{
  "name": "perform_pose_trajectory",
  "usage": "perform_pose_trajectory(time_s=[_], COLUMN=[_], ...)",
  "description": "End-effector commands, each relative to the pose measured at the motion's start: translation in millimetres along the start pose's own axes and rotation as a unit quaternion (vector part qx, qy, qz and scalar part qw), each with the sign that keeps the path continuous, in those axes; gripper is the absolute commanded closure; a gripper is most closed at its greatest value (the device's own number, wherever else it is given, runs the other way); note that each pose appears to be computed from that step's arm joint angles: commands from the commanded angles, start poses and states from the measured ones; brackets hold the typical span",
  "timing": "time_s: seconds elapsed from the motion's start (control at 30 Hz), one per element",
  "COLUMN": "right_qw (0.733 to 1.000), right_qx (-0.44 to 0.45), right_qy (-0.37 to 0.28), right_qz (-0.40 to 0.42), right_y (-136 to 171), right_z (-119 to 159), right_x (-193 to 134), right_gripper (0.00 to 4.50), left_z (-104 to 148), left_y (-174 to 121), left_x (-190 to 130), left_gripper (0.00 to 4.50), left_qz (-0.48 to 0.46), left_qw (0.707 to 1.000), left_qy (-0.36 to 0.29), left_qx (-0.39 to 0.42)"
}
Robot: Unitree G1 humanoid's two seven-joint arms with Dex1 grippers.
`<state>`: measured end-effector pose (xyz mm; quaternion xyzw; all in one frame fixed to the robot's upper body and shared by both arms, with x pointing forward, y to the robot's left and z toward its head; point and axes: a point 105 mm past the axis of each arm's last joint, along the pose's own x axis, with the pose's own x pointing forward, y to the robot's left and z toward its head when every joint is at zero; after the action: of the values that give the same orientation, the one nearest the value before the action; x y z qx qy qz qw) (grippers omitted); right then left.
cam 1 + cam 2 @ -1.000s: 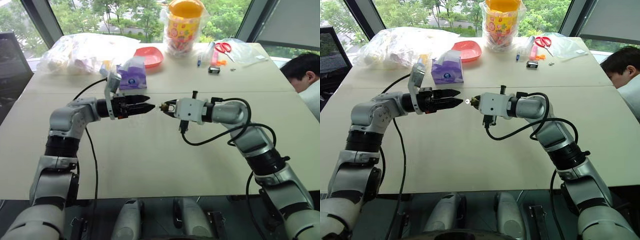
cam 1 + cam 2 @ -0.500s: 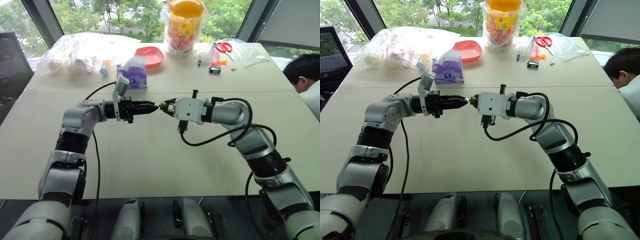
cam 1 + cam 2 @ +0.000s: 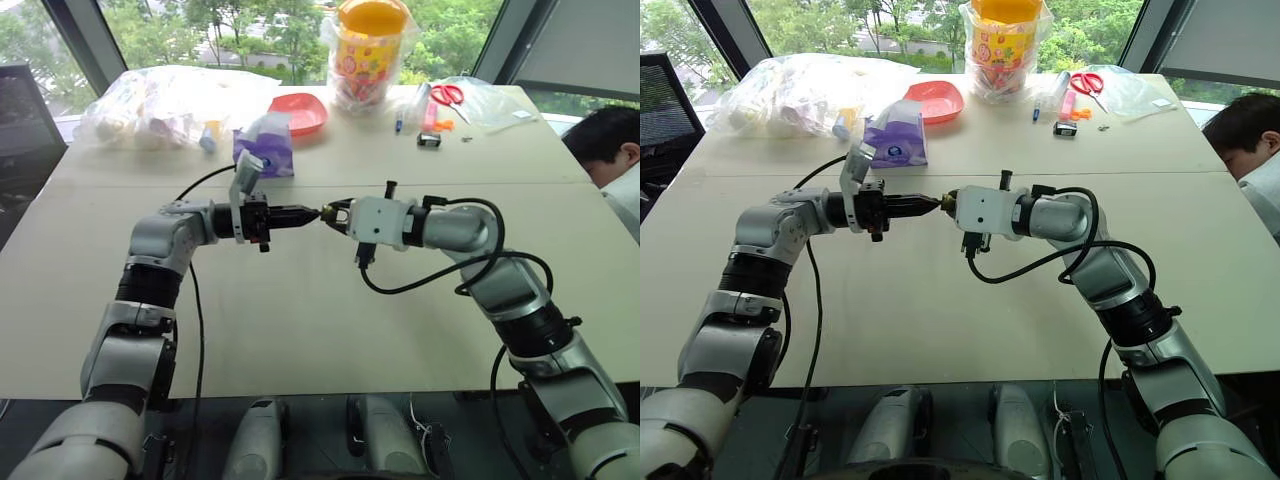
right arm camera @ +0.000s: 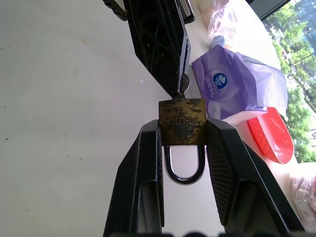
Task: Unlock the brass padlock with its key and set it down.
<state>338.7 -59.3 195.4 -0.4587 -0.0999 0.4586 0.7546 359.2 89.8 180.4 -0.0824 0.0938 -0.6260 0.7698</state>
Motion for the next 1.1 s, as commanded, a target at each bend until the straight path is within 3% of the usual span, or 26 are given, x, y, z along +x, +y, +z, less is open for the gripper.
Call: perform_pose_trajectory(time_s=[0.03, 0.1, 0.27, 0.4, 0.57, 0.67, 0.77, 0.87, 0.97, 1.1], right_qw=[0.999, 0.999, 1.0, 1.0, 1.0, 1.0, 1.0, 1.0, 1.0, 1.0], right_qx=[-0.017, -0.017, -0.004, 0.003, 0.01, 0.011, 0.002, -0.009, -0.009, -0.01], right_qy=[-0.024, -0.024, -0.024, -0.024, -0.023, -0.021, -0.013, -0.008, -0.01, -0.012], right_qz=[-0.014, -0.013, -0.001, 0.005, 0.01, 0.008, 0.001, -0.009, -0.016, -0.02], right_y=[-5.7, -5.1, -0.6, 1.5, 2.6, 1.8, -0.1, -2.7, -4.5, -6.3], right_z=[15.6, 15.5, 13.9, 13.4, 12.6, 11.4, 9.2, 7.3, 7.8, 8.9], right_x=[-3.4, -3.5, -4.0, -4.1, -3.7, -3.2, -3.8, -4.6, -4.7, -3.4], right_gripper=[3.86, 3.86, 3.86, 3.86, 3.86, 3.86, 3.86, 3.86, 3.86, 3.86], left_z=[14.7, 14.2, 13.3, 4.9, -1.8, -2.0, 3.1, 13.6, 26.7, 28.0], left_y=[-3.1, -1.4, 1.2, 0.1, -2.6, 0.5, -3.7, -17.0, -18.7, -16.2], left_x=[1.7, 2.4, 8.9, 12.3, 14.1, 10.2, 0.8, -11.3, -14.9, -9.6], left_gripper=[4.45, 4.45, 4.45, 4.45, 4.45, 4.45, 4.45, 4.45, 3.65, 2.16], left_qz=[-0.003, 0.006, 0.032, 0.026, 0.005, 0.009, -0.003, -0.043, -0.043, -0.021], left_qw=[0.999, 0.999, 0.983, 0.954, 0.926, 0.939, 0.983, 0.997, 0.999, 1.0], left_qy=[-0.009, -0.003, 0.043, 0.093, 0.123, 0.128, 0.09, 0.046, 0.0, 0.004], left_qx=[0.033, 0.048, 0.177, 0.283, 0.356, 0.319, 0.161, 0.034, -0.003, 0.016])
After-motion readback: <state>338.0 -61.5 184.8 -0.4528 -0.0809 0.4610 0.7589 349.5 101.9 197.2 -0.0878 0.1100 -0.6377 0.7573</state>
